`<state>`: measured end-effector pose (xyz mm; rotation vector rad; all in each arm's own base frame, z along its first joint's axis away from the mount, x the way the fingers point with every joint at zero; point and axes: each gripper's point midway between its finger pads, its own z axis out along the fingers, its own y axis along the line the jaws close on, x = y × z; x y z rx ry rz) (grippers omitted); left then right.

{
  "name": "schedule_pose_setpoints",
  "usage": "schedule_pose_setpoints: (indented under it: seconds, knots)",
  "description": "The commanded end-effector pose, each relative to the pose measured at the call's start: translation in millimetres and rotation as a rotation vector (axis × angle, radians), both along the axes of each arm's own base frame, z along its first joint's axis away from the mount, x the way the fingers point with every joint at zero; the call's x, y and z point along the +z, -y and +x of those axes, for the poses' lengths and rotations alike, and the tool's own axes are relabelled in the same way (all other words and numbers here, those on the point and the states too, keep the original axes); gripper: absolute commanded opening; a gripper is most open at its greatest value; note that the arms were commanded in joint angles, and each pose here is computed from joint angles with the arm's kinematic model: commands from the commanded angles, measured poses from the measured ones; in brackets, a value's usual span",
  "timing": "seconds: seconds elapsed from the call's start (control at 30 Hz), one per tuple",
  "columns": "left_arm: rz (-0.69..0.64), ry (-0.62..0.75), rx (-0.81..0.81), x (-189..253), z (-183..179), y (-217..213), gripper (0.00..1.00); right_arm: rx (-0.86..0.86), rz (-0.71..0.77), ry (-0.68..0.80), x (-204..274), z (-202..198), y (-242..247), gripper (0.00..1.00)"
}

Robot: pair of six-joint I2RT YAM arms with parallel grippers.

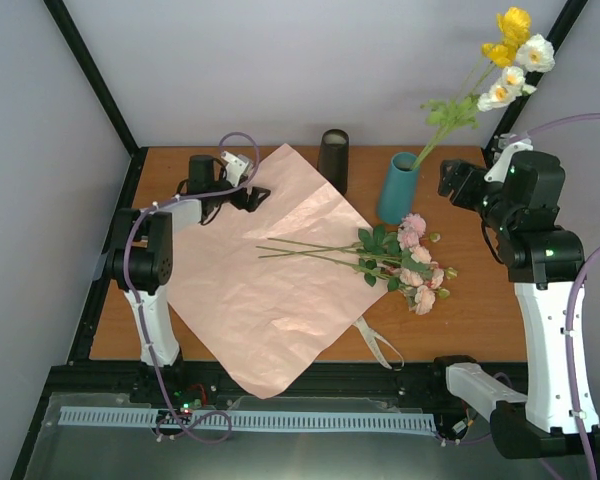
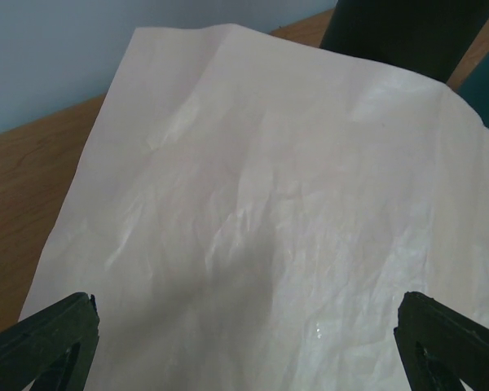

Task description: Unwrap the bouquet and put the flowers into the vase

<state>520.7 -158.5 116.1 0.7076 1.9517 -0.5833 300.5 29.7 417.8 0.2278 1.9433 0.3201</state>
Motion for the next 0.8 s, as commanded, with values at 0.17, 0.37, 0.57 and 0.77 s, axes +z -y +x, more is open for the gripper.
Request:
schedule_pose_setpoints:
  seconds: [0.17, 0.37, 0.57, 0.77]
  knots:
    - [-0.104, 0.056, -0.113, 50.0, -7.7, 13.5, 0.99, 0.066, 0.001, -0.043, -19.8, -5.6, -10.9, 0.85]
    - [-0.072, 0.147, -0.223, 71.7, -51.6, 36.6, 0.99, 0.08, 0.006, -0.083, -43.3, -10.9, -13.2, 0.85]
    - [-0.034, 0.131, -0.377, 62.1, -94.7, 79.7, 0.99, 0.089, 0.023, -0.093, -54.3, -16.8, -15.3, 0.85]
    - [0.099, 0.111, -0.559, 19.4, -136.2, 130.2, 0.96, 0.092, 0.008, -0.099, -59.3, -28.5, -13.9, 0.85]
